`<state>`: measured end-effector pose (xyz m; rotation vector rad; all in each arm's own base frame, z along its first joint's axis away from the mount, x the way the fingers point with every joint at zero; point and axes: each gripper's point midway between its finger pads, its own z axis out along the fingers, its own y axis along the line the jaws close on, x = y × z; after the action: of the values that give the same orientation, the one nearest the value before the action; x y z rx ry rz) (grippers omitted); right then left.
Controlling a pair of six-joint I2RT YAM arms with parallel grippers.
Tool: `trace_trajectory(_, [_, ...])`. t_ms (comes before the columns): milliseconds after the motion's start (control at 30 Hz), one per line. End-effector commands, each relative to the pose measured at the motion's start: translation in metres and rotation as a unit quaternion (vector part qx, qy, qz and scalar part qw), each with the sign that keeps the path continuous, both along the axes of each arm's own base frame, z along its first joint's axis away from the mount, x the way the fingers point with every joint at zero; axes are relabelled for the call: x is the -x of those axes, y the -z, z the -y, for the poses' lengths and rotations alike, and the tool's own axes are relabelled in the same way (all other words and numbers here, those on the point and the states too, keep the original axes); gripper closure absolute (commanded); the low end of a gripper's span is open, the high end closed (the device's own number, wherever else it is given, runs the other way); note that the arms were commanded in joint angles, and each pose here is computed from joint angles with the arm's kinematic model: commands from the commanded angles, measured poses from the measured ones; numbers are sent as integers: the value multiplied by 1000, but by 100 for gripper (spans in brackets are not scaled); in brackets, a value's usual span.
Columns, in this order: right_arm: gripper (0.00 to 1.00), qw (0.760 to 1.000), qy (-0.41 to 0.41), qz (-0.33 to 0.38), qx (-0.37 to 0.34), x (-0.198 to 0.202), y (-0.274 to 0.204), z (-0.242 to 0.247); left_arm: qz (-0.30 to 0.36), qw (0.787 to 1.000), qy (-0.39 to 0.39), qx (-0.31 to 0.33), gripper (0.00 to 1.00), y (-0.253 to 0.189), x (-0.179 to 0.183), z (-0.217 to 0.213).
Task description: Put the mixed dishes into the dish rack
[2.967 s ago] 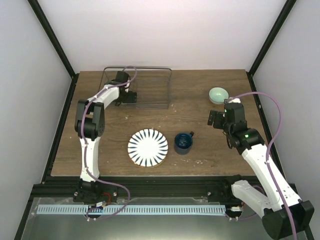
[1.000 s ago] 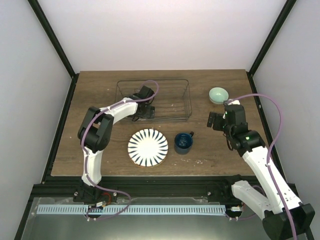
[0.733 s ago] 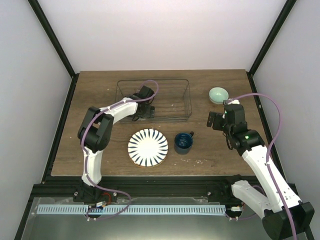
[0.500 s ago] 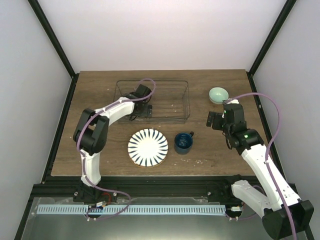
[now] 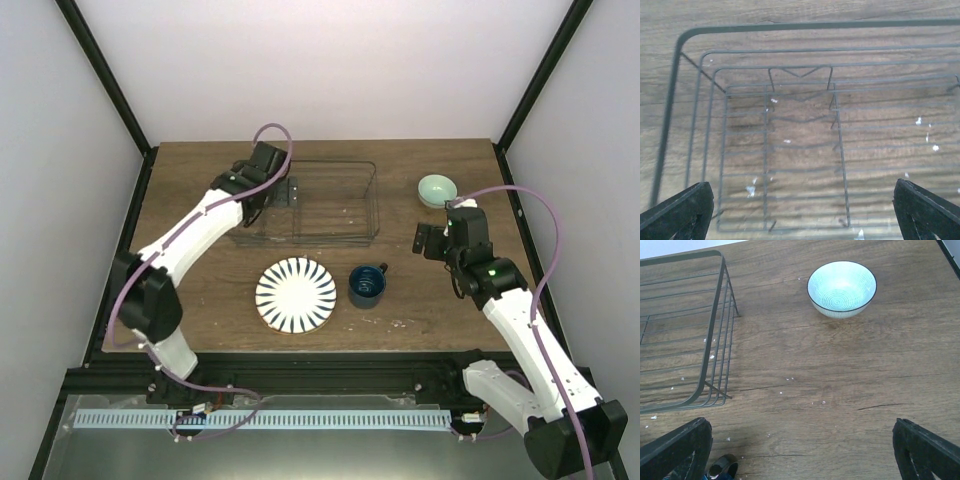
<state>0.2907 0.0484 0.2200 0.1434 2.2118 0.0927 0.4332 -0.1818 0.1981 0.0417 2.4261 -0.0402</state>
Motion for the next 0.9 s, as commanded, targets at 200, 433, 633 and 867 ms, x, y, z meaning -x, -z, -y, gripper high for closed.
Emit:
trace_trajectory(200, [1,998,-60,0,-13,-1,-7,-21,9,999,22,-27,0,-2,129,-36])
trace_trajectory(433, [10,995,-89,-16,-39,1,-12,-36,-38,998,17,42,0,40,199,-50])
trace_trajectory(633, [11,994,-92,-32,-45,7,-15,-39,-86,996,1,11,0,79,225,-51])
trace_trajectory(867, [8,994,-79,-52,-55,12,-12,-37,-97,995,-8,16,0,95,230,-51])
